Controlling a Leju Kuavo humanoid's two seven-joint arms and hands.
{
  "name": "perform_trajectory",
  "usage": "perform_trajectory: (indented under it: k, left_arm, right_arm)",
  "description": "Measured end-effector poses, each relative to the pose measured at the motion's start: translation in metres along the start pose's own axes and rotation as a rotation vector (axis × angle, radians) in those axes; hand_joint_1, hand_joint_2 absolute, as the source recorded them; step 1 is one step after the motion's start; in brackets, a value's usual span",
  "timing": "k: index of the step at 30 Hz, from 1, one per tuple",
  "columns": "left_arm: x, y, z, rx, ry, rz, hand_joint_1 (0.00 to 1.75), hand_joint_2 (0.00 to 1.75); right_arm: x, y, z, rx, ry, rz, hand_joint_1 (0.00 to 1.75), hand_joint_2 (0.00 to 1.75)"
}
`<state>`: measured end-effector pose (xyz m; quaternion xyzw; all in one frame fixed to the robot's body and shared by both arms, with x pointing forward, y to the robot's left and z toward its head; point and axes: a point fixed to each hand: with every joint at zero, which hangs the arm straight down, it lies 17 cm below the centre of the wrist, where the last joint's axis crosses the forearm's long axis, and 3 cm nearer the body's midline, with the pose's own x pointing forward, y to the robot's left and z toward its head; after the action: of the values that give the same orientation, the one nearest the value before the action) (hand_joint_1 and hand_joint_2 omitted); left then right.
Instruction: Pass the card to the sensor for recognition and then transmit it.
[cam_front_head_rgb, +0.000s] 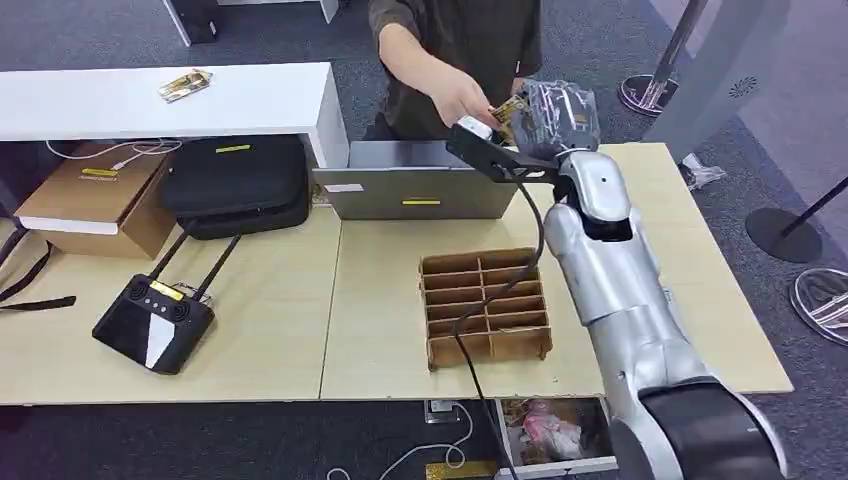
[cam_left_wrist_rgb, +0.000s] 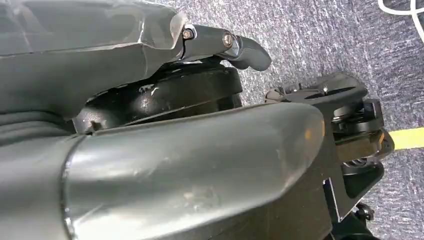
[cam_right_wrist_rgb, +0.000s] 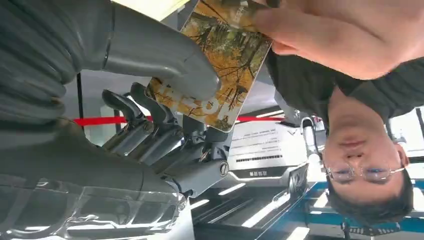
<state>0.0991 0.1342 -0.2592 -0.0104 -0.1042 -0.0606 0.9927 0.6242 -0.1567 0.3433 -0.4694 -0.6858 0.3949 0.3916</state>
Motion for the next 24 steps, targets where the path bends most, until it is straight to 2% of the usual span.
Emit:
perform_trajectory:
  k: [13, 16, 19, 24]
  left_arm:
    - [0.000, 0.000, 0.000, 0.000, 0.001, -0.002, 0.00, 0.00]
    - [0.000, 0.000, 0.000, -0.001, 0.002, -0.004, 0.00, 0.00]
    - [-0.002, 0.000, 0.000, -0.002, 0.013, -0.001, 0.00, 0.00]
    - [-0.002, 0.000, 0.000, -0.003, 0.014, 0.000, 0.00, 0.00]
  right_arm:
    - [-0.006, -0.001, 0.000, -0.001, 0.016, 0.009, 1.75, 1.75]
    - [-0.007, -0.001, 0.000, -0.001, 0.024, -0.044, 1.75, 1.75]
    - [-0.011, 0.003, 0.002, 0.038, 0.053, -0.236, 1.75, 1.75]
    - [-0.011, 0.003, 0.002, 0.039, 0.053, -0.236, 1.75, 1.75]
